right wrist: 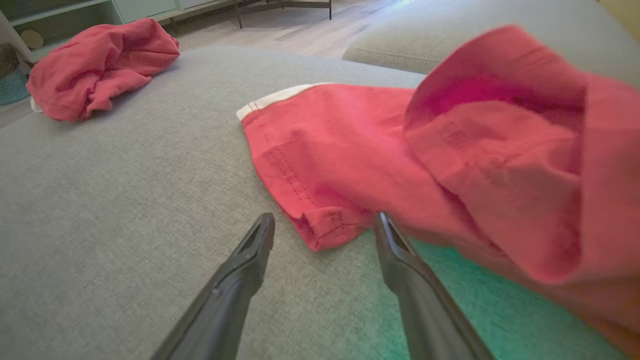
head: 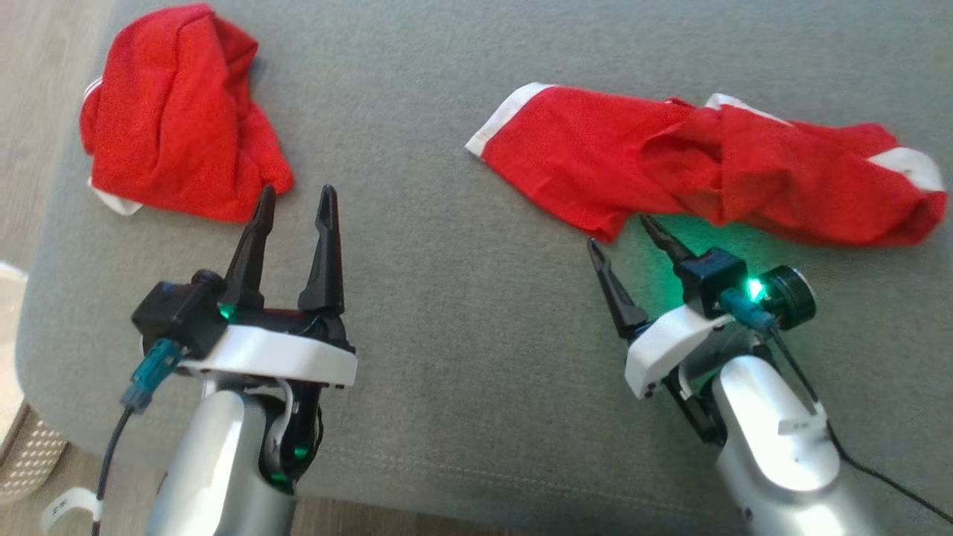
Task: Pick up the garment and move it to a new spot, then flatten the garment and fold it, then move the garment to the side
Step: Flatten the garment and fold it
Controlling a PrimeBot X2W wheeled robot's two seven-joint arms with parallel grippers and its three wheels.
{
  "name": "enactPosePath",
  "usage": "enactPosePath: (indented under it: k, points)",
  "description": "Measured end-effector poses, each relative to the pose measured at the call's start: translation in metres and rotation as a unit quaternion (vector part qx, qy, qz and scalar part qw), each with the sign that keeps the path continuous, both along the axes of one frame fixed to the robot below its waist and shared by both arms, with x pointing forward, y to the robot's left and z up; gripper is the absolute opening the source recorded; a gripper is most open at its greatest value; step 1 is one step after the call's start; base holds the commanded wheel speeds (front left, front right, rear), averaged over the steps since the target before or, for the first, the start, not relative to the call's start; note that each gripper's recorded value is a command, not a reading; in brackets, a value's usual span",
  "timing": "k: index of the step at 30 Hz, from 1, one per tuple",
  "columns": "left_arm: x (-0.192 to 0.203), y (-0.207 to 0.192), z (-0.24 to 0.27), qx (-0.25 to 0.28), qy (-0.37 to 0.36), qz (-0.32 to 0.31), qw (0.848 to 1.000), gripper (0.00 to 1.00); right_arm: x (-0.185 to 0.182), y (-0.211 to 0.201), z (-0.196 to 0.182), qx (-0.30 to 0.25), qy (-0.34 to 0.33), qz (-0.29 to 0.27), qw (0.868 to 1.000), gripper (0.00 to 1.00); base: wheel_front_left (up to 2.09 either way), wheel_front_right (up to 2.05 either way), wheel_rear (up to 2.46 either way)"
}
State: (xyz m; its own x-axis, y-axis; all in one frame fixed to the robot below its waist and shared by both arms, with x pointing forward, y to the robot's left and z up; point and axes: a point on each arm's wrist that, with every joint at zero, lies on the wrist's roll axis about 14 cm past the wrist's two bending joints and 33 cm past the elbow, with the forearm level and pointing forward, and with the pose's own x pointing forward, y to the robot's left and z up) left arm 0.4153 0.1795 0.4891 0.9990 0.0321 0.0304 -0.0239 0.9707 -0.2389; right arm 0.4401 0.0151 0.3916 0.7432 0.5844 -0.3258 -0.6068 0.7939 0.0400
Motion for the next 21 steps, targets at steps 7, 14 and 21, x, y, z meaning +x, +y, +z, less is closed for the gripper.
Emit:
enactPosePath:
  k: [7,14,21]
  points:
    - [0.001,0.006,-0.007,-0.002,0.012,0.012,1.000,1.00,0.010,0.007,-0.019,-0.007,0.022,0.007,1.000,1.00,0.00,0.00,0.00]
    - [0.005,0.006,-0.003,0.000,0.006,0.012,1.000,1.00,0.016,0.008,-0.019,0.002,0.023,0.003,1.000,0.00,0.00,0.00,0.00]
    - [0.007,0.001,0.000,-0.003,0.001,0.007,1.000,1.00,0.023,-0.007,-0.009,0.010,0.001,-0.021,1.000,0.00,0.00,0.00,0.00]
